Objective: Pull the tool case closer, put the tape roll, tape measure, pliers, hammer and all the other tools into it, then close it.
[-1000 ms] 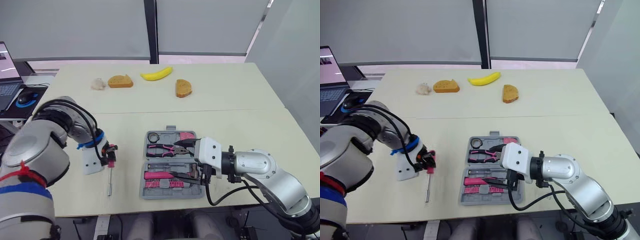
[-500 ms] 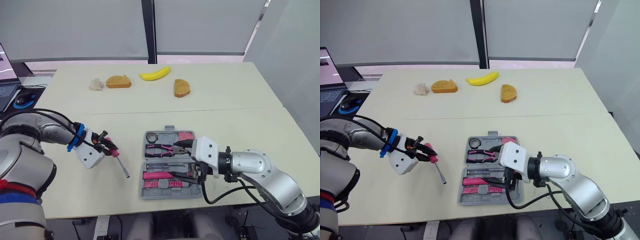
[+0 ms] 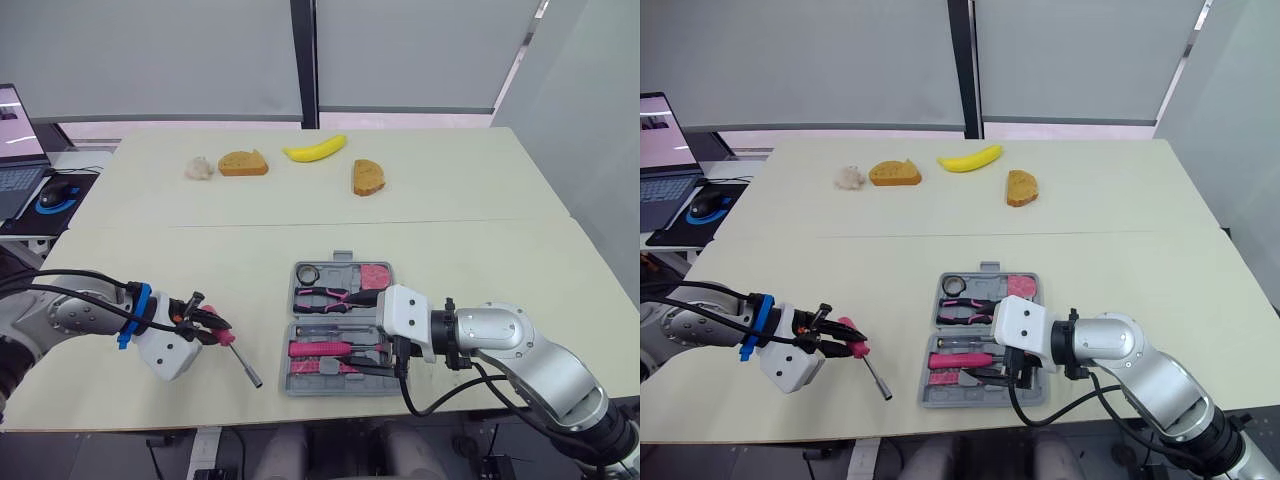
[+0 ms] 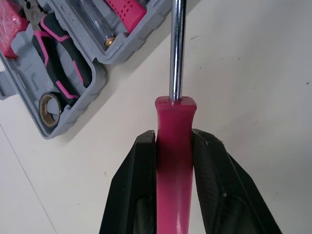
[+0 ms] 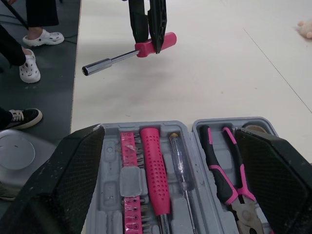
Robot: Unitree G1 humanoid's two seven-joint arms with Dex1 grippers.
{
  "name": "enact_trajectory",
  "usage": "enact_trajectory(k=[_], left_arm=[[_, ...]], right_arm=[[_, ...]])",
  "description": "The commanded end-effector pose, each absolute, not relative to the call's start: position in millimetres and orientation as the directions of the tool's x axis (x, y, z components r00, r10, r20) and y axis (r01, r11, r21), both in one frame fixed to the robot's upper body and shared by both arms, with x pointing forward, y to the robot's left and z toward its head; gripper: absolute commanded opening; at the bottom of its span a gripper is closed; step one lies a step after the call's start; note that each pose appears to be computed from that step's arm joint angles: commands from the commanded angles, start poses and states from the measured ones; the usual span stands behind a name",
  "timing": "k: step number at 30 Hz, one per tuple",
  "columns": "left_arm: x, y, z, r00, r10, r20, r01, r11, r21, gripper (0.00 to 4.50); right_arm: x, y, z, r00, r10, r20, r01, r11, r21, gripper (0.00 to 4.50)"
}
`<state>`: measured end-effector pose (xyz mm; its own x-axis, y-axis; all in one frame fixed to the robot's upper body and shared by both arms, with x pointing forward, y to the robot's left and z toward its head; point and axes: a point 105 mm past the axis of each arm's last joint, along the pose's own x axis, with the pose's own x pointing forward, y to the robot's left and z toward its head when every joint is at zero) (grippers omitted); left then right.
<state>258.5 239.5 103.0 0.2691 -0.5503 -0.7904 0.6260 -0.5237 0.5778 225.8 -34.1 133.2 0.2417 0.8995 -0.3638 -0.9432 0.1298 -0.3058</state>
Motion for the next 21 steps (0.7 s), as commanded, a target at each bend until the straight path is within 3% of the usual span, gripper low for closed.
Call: enact_trajectory(k=[1, 6, 9, 15, 21], left_arm=[[264.3, 241.6, 119.3, 0.353, -0.545, -0.76, 0.689, -0.399, 0.606, 0.65], [260.7, 263.0, 109.9, 0.409, -0.46, -0.788, 0.885, -0.013, 0.466, 0.65], [248.4, 268.1, 101.3, 0.38, -0.424, -0.823, 0.923, 0.236, 0.305, 0.65], [239.4, 265.4, 86.3, 0.415, -0.387, -0.824, 0.777, 0.621, 0.1, 0.65], [254.9, 252.8, 78.5, 0.549, -0.306, -0.778, 0.562, 0.824, 0.072, 0.65]], right_arm=[[225.2, -32.3, 138.6, 0.244, 0.905, -0.348, -0.931, 0.119, -0.344, 4.5], [226.2, -33.1, 136.3, 0.249, 0.9, -0.359, -0.928, 0.115, -0.355, 4.5], [226.0, -33.0, 135.6, 0.247, 0.898, -0.365, -0.927, 0.109, -0.359, 4.5], [229.3, -33.7, 135.4, 0.264, 0.89, -0.372, -0.919, 0.115, -0.378, 4.5], [230.9, -33.6, 136.0, 0.276, 0.886, -0.372, -0.913, 0.12, -0.39, 4.5]])
